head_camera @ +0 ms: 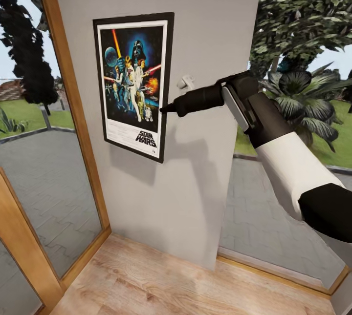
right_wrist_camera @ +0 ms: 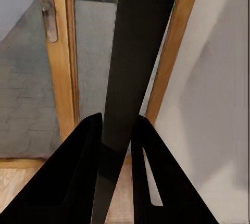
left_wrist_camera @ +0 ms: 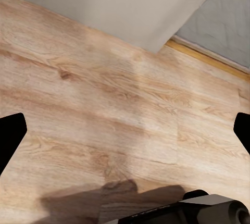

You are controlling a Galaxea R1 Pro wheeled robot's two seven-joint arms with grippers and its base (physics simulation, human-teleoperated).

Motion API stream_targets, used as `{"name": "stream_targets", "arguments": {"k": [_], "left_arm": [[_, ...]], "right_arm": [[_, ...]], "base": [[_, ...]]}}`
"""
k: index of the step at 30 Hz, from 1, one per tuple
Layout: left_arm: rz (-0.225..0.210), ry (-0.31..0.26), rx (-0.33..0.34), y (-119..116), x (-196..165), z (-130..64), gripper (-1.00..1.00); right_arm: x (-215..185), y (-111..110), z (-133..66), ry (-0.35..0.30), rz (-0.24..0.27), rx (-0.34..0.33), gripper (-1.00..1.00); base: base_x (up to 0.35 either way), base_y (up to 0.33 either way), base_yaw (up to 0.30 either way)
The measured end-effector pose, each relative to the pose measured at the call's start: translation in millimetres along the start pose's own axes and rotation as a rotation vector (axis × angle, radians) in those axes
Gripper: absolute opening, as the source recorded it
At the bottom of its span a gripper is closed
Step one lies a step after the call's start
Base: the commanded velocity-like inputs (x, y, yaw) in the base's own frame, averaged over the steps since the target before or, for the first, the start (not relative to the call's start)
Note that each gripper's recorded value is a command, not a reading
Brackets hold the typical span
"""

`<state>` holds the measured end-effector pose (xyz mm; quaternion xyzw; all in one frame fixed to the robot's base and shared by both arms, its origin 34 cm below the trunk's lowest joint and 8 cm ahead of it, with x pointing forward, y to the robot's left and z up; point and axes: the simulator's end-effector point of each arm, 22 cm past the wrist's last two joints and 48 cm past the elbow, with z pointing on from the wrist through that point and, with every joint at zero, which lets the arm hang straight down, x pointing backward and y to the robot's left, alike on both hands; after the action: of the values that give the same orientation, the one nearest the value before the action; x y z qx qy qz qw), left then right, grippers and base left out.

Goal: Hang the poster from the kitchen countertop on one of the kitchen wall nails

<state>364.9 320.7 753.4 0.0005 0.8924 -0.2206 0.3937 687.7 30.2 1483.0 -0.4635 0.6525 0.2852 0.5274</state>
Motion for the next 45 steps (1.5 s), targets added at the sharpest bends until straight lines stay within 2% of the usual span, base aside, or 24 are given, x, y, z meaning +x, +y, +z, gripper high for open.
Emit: {"name": "stream_targets", "arguments": {"k": [7,16,27,39,45], "left_arm": [[0.000,0.000,-0.001,0.2,0.0,0.0,1.00],[0.000,0.000,-0.001,0.2,0.0,-0.2,1.00],[0.000,0.000,-0.004,0.8,0.0,-0.4,1.00],[0.000,0.000,-0.004,0.9,0.1,-0.3,1.00],[0.000,0.000,-0.005,1.0,0.1,-0.1,1.00]], "right_arm": [[-20.1,-16.2,-11.3,0.027,0.034,0.033,-1.00],[-25.2,-10.7,-8.3,0.023,0.028,0.021,-1.00],[-32.8,-8.5,-6.4,-0.021,-0.023,0.012,-1.00],[-31.0,-10.8,-5.2,-0.013,-0.017,0.020,-1.00],[-31.0,-11.2,-5.0,-0.013,-0.015,0.020,-1.00]], "base": [[0.000,0.000,0.000],[0.029,0.000,0.000],[0.221,0.000,0.000],[0.330,0.000,0.000],[0.122,0.000,0.000]]}}
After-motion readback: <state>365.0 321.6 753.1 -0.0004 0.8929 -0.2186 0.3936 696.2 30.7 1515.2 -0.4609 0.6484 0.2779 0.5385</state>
